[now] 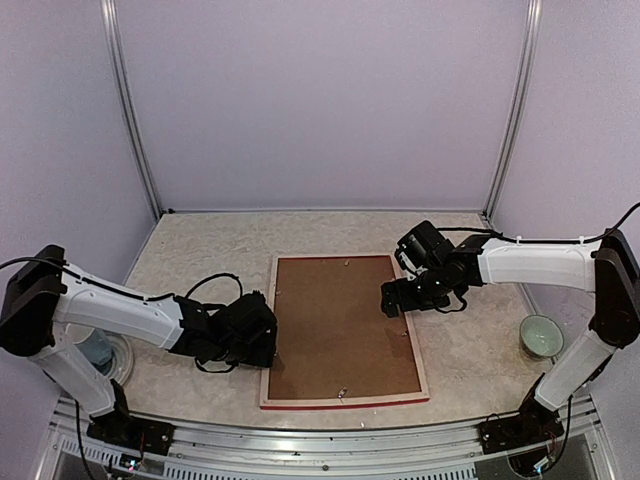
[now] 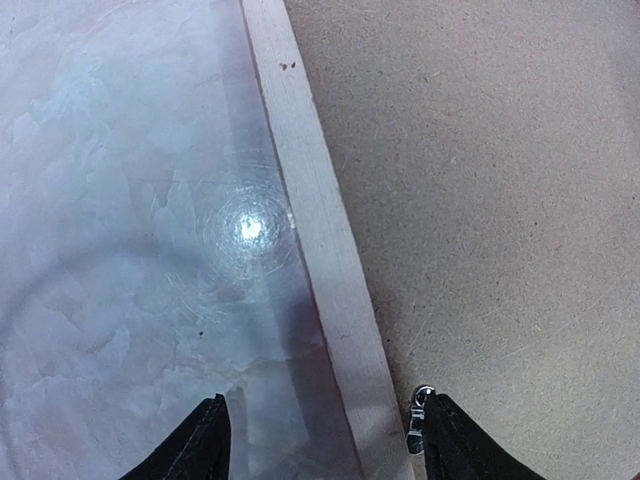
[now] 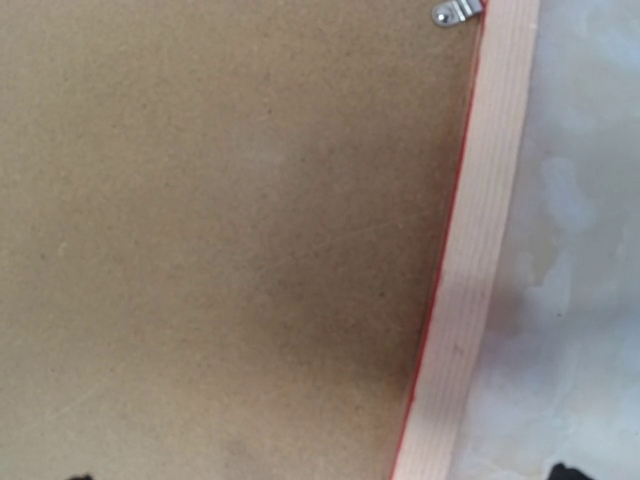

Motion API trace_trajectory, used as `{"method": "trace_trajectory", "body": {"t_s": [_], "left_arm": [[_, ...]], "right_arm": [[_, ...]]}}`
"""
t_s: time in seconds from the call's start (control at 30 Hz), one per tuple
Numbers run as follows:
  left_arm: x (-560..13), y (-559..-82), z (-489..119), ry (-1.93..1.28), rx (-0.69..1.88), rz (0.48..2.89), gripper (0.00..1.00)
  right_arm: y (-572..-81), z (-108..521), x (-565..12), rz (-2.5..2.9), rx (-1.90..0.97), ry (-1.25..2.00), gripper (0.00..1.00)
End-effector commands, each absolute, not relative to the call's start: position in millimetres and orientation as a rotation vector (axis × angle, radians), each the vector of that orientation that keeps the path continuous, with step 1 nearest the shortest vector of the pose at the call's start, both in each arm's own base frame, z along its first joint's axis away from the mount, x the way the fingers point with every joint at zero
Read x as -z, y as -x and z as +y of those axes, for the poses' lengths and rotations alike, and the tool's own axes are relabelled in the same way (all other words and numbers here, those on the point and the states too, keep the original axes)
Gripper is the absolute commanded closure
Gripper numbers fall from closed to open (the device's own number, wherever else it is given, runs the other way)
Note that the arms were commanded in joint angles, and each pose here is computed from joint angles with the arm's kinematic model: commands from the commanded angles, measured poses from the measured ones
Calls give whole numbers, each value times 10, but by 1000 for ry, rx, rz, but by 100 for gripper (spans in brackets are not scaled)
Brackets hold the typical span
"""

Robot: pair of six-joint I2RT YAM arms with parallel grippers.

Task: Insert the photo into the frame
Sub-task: Press the fastener onto the backboard.

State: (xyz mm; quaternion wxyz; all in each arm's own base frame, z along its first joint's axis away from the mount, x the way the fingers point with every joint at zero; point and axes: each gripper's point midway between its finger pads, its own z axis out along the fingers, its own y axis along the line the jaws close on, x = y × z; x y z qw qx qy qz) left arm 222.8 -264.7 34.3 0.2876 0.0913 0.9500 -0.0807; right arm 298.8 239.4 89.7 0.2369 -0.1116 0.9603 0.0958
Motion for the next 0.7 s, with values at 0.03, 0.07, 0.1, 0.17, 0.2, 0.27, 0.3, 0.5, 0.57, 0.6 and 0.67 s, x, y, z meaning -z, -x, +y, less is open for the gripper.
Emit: {"method": "trace_trajectory", "body": {"t_s": [0.03,0.07,0.1,0.17,0.2,0.27,0.3,0.5,0.57,0.6,0.67], "left_arm": [[-349,-2179,-2650,-283,194,2551,35],[-345,-2173,-2650,-287,194,2553,35],[-343,-2168,-2654,-289,196,2554,35],[-334,-2159,-2653,-294,194,2556,35],[-327,-2155,-2654,-295,195,2559,35],[-315,-2140,-2666,-304,200,2564,36],[-309,-2137,-2670,-307,201,2565,36],[-248,-2123,-2672,-326,185,2581,37],[-226,-2120,-2667,-332,173,2585,38],[-202,-2119,-2658,-337,161,2590,38],[-178,-2127,-2636,-338,137,2591,39]], "right_arm": [[-2996,2452,-930,2617,-267,329,1],[-2999,2451,-932,2617,-267,329,1],[-2996,2450,-929,2617,-266,330,1],[-2999,2455,-931,2617,-268,330,1],[-3004,2460,-938,2615,-269,331,1],[-3005,2456,-934,2616,-266,331,1],[-3004,2456,-935,2616,-266,332,1],[-3007,2460,-948,2613,-264,337,1],[-3009,2456,-947,2614,-261,336,1],[-3009,2458,-950,2614,-262,337,2],[-3011,2454,-948,2614,-260,337,1]]}}
